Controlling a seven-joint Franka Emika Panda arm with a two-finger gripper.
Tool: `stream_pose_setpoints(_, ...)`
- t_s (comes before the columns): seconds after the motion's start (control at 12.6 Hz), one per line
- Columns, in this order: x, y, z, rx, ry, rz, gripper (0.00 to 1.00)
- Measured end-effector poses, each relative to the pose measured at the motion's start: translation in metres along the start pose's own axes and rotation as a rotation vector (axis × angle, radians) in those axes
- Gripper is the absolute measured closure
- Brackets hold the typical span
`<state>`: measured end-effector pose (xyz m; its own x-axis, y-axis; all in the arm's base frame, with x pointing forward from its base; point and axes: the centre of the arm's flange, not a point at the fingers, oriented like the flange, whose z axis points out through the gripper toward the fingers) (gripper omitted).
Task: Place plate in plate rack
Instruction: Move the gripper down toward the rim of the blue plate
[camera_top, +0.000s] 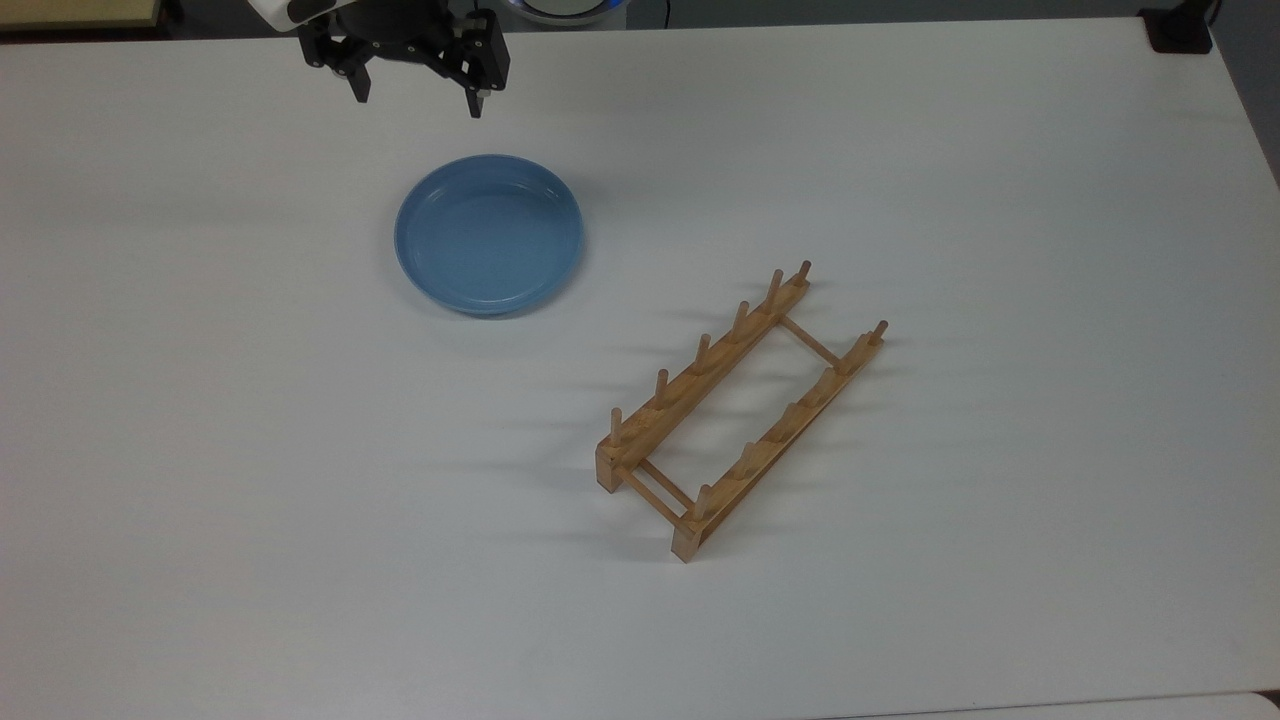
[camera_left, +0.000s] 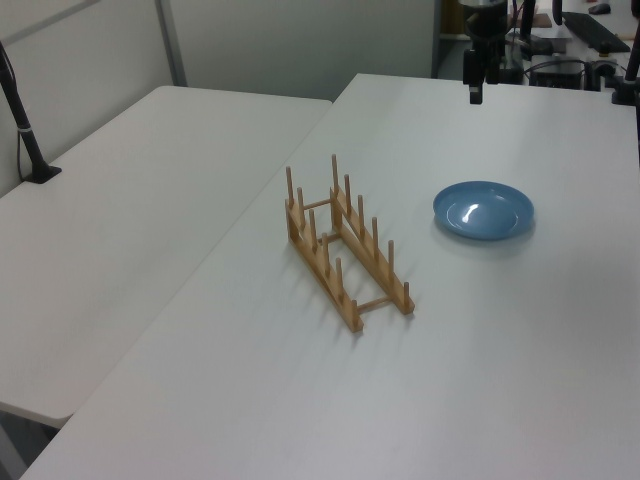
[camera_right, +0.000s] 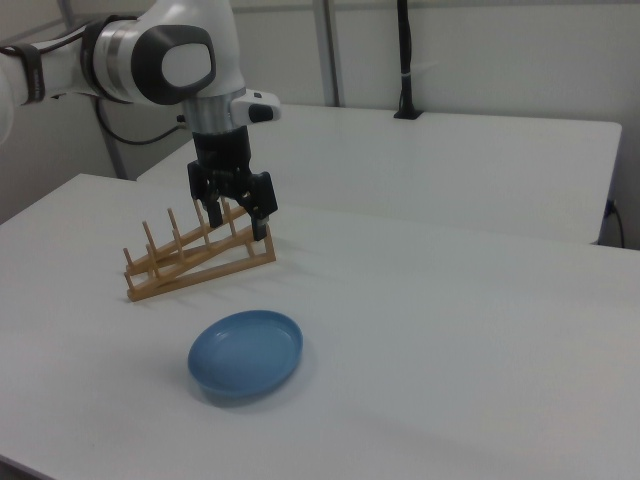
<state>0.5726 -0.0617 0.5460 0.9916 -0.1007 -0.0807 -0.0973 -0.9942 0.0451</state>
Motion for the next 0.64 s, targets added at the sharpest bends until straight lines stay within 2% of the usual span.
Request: stream_pose_setpoints(0.64, 0.004, -0.004, 0.013, -0.004, -0.024, -0.006, 0.0)
